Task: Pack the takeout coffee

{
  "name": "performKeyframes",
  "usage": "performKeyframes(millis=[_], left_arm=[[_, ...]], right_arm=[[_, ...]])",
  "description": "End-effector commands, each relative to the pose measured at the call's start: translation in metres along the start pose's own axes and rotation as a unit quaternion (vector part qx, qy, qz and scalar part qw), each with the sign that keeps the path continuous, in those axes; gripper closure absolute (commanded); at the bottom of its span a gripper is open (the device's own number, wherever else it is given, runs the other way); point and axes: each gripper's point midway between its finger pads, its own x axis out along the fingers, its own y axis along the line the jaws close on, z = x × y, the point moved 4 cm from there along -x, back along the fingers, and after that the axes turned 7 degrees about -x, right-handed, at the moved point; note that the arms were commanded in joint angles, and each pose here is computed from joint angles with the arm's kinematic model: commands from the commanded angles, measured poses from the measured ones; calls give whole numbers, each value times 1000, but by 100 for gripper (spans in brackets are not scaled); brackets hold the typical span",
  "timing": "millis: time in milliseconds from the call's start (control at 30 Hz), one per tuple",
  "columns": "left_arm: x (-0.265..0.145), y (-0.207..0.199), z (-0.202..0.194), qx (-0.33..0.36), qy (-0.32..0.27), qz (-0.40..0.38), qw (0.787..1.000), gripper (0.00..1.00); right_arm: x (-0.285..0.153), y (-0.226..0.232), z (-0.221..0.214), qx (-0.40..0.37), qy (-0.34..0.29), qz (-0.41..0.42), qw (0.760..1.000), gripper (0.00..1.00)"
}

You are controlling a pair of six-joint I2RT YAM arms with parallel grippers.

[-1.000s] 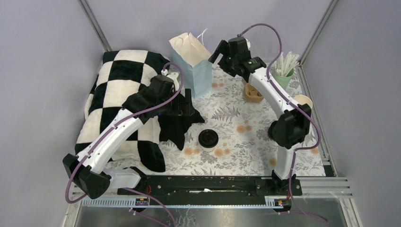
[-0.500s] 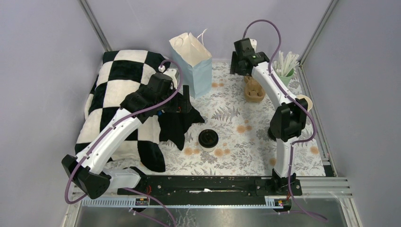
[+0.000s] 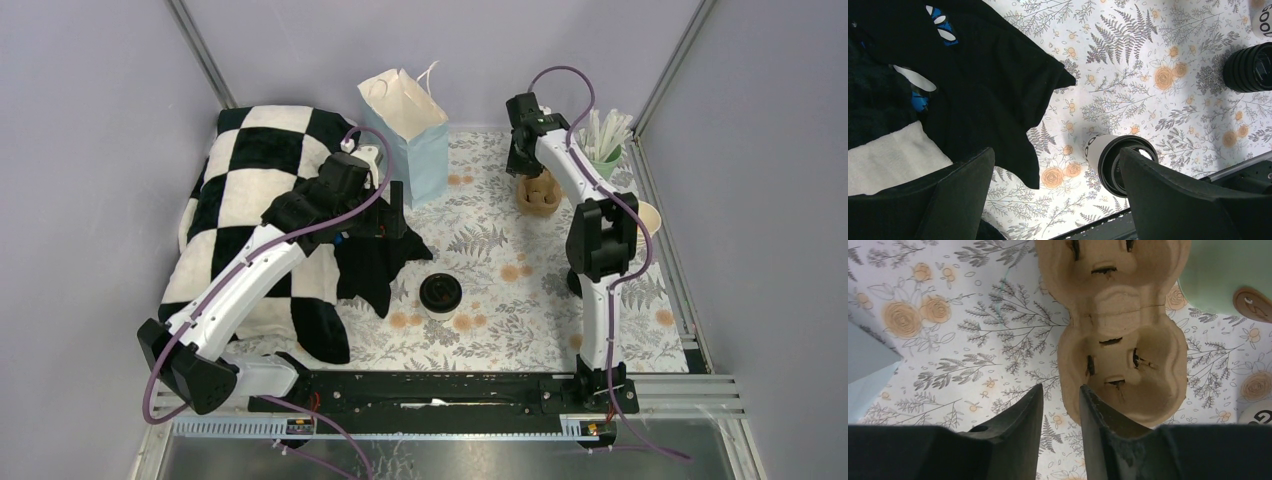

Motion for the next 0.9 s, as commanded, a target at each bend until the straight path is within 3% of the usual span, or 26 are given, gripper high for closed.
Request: performKeyframes(millis=[0,867], left_arm=[[-8,-8,19,10,-32,-19,999,1],[-8,-7,16,15,-29,-19,999,1]], right_arm=[[3,-7,12,32,-17,-32,999,62],[48,-11,22,8,-31,-84,996,70]])
